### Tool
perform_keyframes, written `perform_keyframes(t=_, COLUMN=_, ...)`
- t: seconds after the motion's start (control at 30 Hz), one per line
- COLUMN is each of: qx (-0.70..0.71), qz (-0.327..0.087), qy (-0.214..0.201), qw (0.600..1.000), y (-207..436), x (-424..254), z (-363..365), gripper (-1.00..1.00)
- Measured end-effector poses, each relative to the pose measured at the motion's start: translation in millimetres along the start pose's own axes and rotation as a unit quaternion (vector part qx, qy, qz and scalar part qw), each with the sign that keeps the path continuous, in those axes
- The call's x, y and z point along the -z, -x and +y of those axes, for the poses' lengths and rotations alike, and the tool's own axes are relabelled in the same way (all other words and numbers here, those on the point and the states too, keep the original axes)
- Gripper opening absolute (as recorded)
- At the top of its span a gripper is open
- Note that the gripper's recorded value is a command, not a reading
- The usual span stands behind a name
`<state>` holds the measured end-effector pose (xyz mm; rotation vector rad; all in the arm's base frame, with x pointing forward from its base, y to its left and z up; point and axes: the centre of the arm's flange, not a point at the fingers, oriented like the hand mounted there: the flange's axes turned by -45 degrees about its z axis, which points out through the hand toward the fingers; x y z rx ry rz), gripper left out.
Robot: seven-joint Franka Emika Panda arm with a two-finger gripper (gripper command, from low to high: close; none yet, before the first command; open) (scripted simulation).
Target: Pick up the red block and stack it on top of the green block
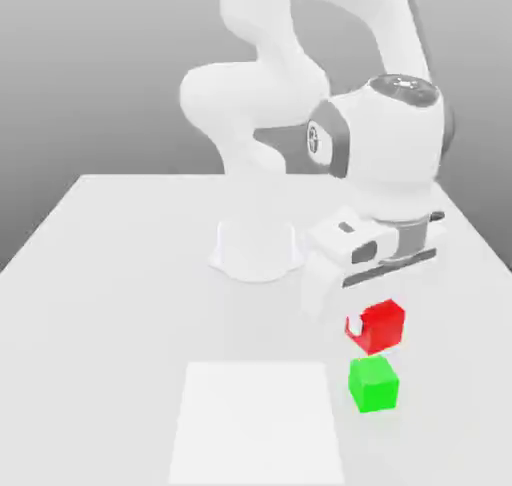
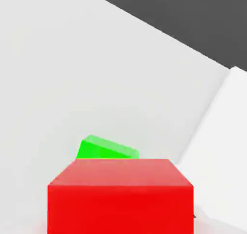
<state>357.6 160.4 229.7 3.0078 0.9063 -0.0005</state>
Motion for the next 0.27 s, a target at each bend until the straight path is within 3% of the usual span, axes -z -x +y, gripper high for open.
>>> perform_keyframes(t=0.13, qx=0.004, qz=0.000, qy=0.000, qw=1.000, y=0.9, x=-40.0, z=-1.0, gripper=-1.00)
perform_keyframes(t=0.17, qx=0.004, qz=0.000, qy=0.000, qw=1.000, y=1.4, x=-46.4, z=-1.4, gripper=1.00)
perform_keyframes(t=0.27, qx=0.004, qz=0.000, qy=0.000, qw=1.000, y=1.4, x=-46.4, z=-1.3, gripper=1.00)
